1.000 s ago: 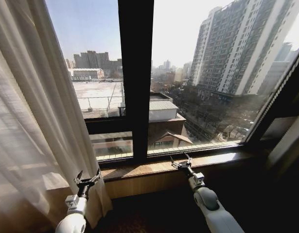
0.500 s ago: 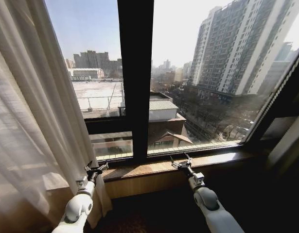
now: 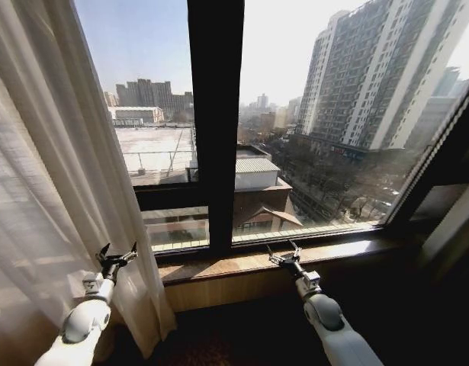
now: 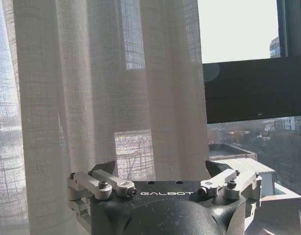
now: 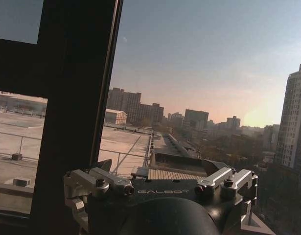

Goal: Open the curtains by pulling them apart, changing their state from closed to fully open.

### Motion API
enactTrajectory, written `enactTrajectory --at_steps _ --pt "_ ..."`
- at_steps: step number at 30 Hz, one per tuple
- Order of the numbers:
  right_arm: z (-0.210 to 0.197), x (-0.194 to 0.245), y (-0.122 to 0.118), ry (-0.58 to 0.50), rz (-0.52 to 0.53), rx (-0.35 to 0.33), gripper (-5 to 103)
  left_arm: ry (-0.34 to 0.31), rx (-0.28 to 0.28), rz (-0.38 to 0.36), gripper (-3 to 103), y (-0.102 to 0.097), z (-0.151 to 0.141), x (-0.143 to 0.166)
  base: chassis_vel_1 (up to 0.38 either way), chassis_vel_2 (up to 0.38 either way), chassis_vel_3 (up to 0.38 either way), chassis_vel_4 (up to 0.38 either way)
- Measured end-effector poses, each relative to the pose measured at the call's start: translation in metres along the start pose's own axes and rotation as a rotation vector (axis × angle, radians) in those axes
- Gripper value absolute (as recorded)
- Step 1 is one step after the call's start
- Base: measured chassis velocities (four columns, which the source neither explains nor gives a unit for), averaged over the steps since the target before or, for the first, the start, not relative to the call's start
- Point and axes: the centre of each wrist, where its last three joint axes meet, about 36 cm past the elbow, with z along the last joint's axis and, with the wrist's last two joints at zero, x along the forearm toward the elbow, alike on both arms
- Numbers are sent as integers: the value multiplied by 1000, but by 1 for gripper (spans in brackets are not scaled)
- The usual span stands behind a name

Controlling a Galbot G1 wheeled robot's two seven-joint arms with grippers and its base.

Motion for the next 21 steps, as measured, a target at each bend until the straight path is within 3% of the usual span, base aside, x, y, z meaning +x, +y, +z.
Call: enactTrajectory --at_steps 5,12,21 --pt "0 0 0 0 0 0 100 -62 41 39 100 -14 19 11 0 0 0 0" --pt "0 0 0 0 0 0 100 -54 59 35 100 -19 39 6 0 0 0 0" --pt "0 0 0 0 0 0 100 -36 39 45 100 -15 48 -45 0 0 0 0"
